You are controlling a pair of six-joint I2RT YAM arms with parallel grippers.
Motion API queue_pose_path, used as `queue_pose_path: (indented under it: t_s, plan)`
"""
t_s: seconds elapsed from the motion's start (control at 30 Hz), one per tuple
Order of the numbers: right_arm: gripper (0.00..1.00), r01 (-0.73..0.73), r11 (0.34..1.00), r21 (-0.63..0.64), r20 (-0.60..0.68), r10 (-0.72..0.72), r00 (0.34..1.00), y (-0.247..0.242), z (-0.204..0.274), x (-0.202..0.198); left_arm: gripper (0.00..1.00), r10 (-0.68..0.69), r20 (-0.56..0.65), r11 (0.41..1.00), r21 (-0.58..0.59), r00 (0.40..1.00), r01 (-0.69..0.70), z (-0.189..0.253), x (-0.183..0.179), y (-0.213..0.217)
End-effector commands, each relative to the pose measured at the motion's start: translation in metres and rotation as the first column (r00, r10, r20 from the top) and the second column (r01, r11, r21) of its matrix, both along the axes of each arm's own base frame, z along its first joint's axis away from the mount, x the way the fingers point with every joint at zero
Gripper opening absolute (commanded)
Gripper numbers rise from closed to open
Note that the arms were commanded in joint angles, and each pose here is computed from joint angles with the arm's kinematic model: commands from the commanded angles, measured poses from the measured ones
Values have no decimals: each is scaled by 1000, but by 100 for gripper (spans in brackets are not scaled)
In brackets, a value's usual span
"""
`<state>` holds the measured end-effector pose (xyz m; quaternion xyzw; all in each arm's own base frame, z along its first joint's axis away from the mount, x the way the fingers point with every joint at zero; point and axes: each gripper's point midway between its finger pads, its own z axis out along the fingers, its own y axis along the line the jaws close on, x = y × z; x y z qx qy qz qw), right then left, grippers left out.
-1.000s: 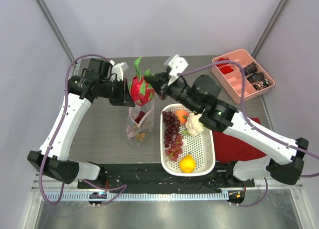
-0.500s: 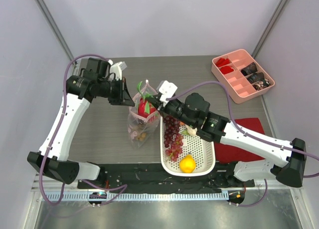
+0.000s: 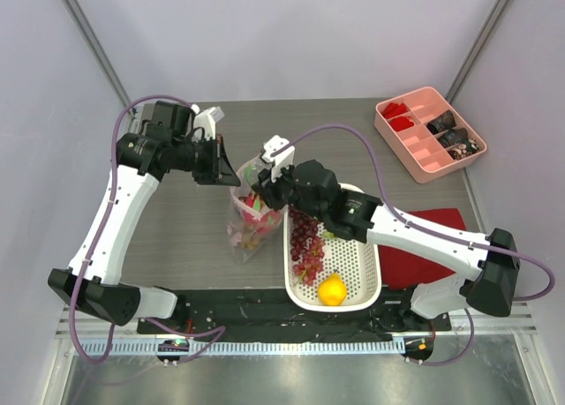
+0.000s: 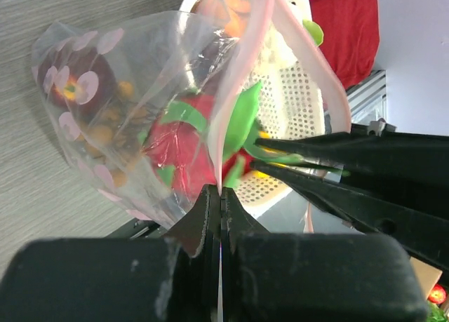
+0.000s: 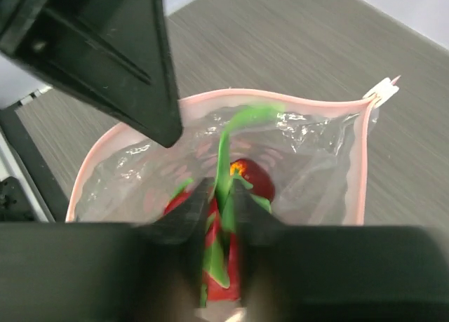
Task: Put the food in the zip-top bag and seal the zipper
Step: Place the fake fruit in the zipper food storage bag, then pick up the fake vegetable from the bin.
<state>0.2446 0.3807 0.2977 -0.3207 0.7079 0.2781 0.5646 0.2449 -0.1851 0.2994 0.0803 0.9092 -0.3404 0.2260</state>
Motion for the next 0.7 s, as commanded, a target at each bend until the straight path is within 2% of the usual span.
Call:
queue_pose_path:
  t_s: [0.0,0.03,0.07,0.1,0.3,0.43,0.47,0.53,0.57,0.67]
  plan:
    - [39,69,986,153,-64,-59,996,-2,51,8,0,-4,64,998,-56,998,7,22,5,-6]
    - [45,74,986,150,-73,-63,995,-3,52,10,0,-4,62,998,-56,998,7,22,5,-6]
    - [58,84,984,156,-75,-73,995,-6,60,13,0,-4,60,998,-56,998,8,21,4,-6]
    - [63,84,984,157,-74,-73,995,-7,63,15,0,-1,61,998,-56,998,5,21,5,-5]
    - [79,31,979,203,44,-41,998,-23,121,16,0,-3,66,999,-51,998,6,20,4,-4]
    - [87,-20,992,126,158,0,987,-58,137,3,0,2,72,999,-43,997,1,18,5,-2]
    - [87,-20,998,57,131,12,991,-67,115,-1,0,3,80,999,-44,997,1,19,6,-2]
    - [88,-30,1000,0,146,29,989,-92,108,-12,0,6,83,999,-48,997,-2,20,6,-2]
    - [89,-29,994,-103,140,43,989,-103,78,-14,0,6,96,999,-52,995,-1,23,7,-3]
    - [96,-42,970,-239,148,80,986,-134,42,-31,0,14,122,999,-44,992,-8,26,10,-1]
